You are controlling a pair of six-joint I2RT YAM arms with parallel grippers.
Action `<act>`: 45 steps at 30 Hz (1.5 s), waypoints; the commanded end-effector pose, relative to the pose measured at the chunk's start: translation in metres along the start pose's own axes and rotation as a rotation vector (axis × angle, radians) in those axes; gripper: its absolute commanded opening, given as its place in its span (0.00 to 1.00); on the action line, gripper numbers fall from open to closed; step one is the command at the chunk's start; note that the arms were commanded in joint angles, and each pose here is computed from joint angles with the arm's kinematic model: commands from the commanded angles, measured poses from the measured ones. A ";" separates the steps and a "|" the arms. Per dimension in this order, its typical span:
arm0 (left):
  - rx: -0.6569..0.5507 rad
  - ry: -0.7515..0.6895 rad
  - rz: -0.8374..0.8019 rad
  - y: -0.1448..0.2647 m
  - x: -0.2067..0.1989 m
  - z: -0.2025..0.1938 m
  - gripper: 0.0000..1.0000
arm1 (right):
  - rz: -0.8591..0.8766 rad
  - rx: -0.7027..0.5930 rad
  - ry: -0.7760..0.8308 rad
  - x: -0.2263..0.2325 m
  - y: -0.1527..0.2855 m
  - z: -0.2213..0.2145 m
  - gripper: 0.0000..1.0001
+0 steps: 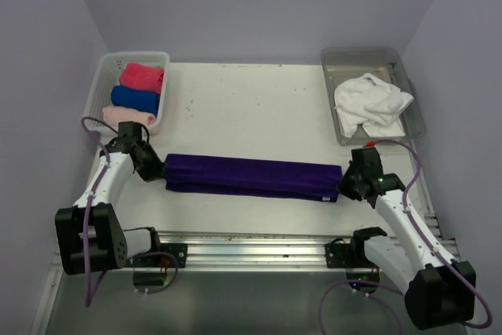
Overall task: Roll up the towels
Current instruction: Fold the towel
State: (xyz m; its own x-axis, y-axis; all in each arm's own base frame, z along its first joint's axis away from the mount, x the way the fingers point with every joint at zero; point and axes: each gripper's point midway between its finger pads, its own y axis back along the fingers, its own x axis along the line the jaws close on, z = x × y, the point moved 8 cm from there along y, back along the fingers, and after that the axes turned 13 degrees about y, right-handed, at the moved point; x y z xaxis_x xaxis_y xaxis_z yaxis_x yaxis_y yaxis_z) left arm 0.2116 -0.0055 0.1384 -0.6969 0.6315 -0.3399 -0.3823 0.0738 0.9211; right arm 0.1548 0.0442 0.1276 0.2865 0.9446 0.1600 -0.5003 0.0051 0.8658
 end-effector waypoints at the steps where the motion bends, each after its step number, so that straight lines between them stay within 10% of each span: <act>1: -0.004 0.000 0.017 -0.005 0.010 -0.004 0.00 | -0.038 0.019 -0.025 -0.005 -0.004 -0.005 0.00; 10: 0.027 -0.004 0.001 -0.007 0.009 -0.006 0.04 | -0.043 0.036 -0.025 -0.004 -0.008 -0.005 0.01; 12: 0.040 -0.008 -0.018 -0.007 0.008 -0.007 0.26 | -0.037 0.037 -0.018 -0.003 -0.007 -0.004 0.19; 17: 0.003 0.014 -0.088 0.005 -0.004 -0.004 0.30 | -0.040 -0.015 0.001 -0.001 0.000 0.010 0.45; 24: -0.082 -0.145 -0.227 0.025 -0.064 -0.035 0.29 | -0.038 -0.050 0.027 0.006 -0.001 0.028 0.43; 45: 0.060 -0.181 0.007 -0.055 -0.035 -0.037 0.20 | -0.042 0.032 0.086 0.005 -0.020 0.019 0.43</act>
State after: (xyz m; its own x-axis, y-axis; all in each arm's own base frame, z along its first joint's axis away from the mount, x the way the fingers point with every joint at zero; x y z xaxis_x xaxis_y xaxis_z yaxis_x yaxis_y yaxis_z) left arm 0.2183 -0.0583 0.0899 -0.6085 0.7584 -0.2336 -0.2622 0.0857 0.9612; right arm 0.1775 0.0429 0.1176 0.2578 0.9633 0.0747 -0.4340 0.0464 0.8997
